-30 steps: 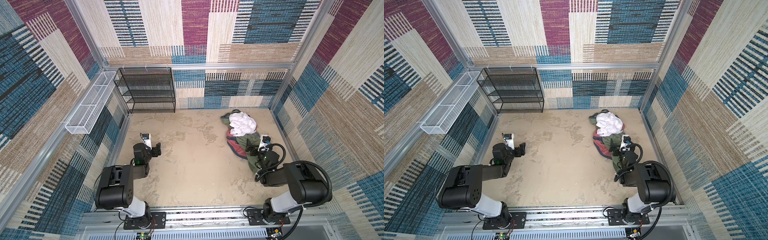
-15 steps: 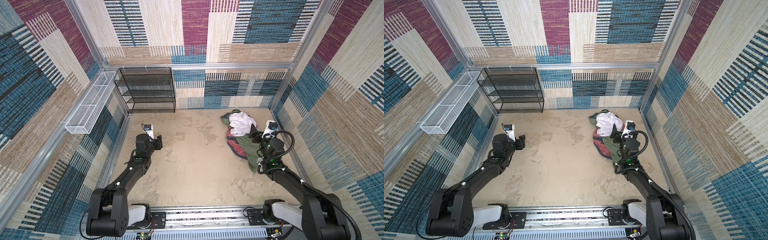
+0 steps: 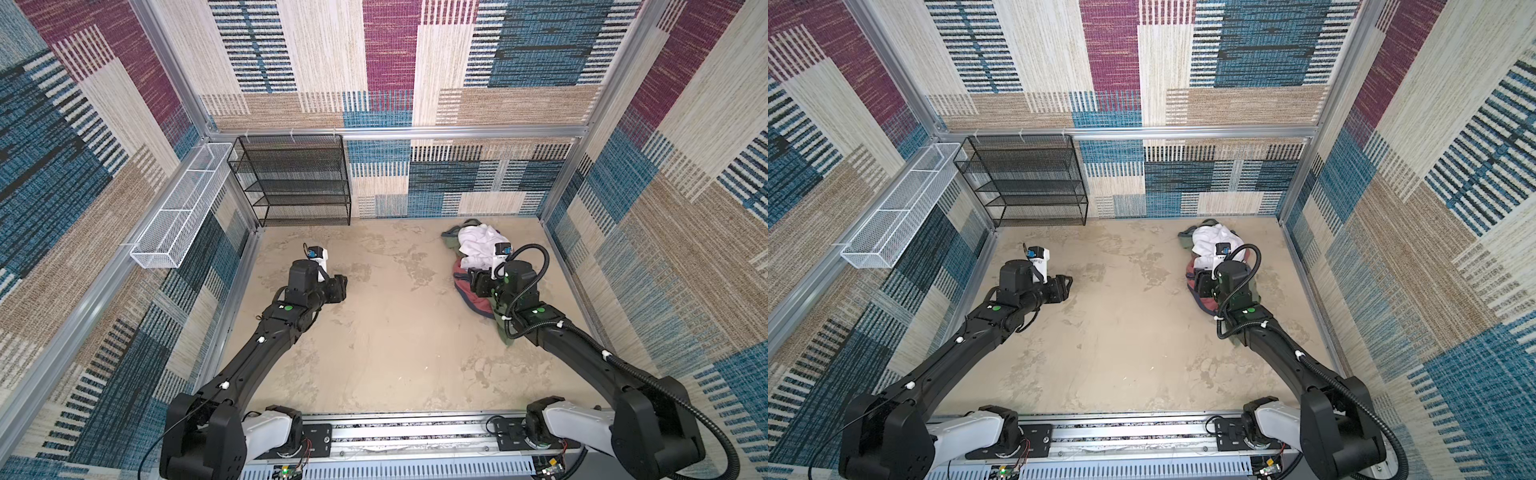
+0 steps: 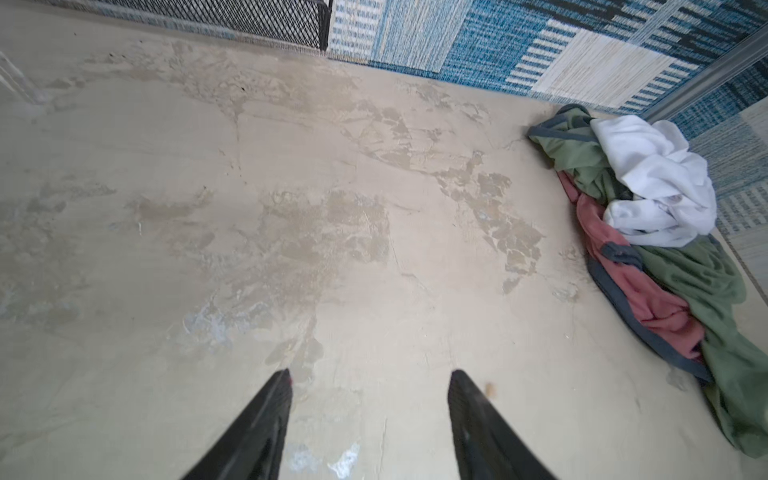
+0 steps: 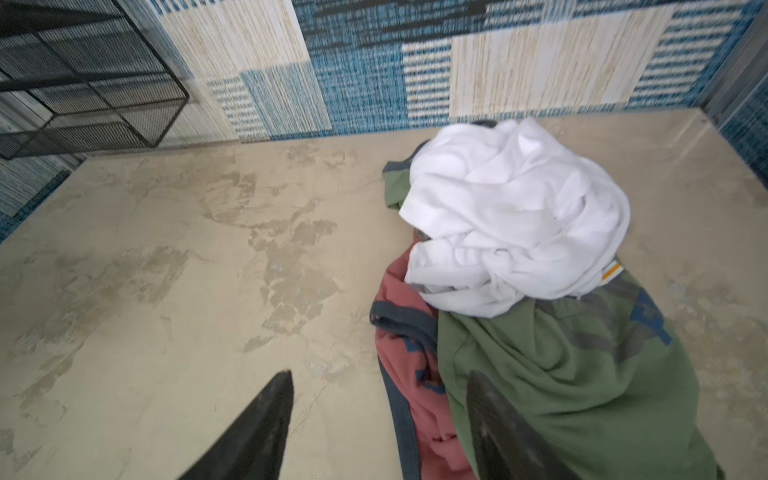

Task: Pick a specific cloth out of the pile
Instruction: 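Lower the right gripper onto the pink shirt under the white shirt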

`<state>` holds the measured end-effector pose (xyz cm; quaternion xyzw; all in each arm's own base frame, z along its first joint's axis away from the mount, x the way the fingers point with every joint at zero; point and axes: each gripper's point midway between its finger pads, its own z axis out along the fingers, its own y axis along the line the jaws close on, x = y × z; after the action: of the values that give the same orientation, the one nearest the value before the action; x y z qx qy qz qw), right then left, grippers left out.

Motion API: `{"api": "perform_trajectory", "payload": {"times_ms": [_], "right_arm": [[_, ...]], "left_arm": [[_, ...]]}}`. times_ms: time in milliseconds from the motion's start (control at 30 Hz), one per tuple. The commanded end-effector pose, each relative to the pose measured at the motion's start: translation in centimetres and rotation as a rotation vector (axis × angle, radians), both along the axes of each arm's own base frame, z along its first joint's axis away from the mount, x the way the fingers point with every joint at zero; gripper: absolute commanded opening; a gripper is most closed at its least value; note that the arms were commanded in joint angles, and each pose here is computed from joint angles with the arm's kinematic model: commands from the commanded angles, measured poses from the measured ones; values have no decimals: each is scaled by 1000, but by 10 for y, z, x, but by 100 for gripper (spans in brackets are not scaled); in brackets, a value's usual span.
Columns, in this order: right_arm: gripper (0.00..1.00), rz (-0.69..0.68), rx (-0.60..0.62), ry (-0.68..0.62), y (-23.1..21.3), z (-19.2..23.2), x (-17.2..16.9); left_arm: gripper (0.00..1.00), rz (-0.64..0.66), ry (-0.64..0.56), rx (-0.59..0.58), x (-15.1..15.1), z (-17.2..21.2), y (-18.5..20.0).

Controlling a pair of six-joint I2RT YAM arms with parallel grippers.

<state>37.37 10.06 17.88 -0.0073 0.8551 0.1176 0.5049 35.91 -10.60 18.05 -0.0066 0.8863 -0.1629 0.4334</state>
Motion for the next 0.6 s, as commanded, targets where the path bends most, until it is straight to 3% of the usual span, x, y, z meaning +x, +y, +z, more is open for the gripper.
{"api": "perform_trajectory", "payload": {"times_ms": [0, 133, 567], "right_arm": [[64, 23, 29, 79, 9, -16, -2], [57, 34, 17, 149, 14, -38, 6], [58, 22, -26, 257, 21, -68, 35]], "left_arm": [[63, 2, 56, -38, -10, -9, -4], [63, -7, 65, -36, -11, -12, -6], [63, -17, 69, -26, -10, -20, -7]]}}
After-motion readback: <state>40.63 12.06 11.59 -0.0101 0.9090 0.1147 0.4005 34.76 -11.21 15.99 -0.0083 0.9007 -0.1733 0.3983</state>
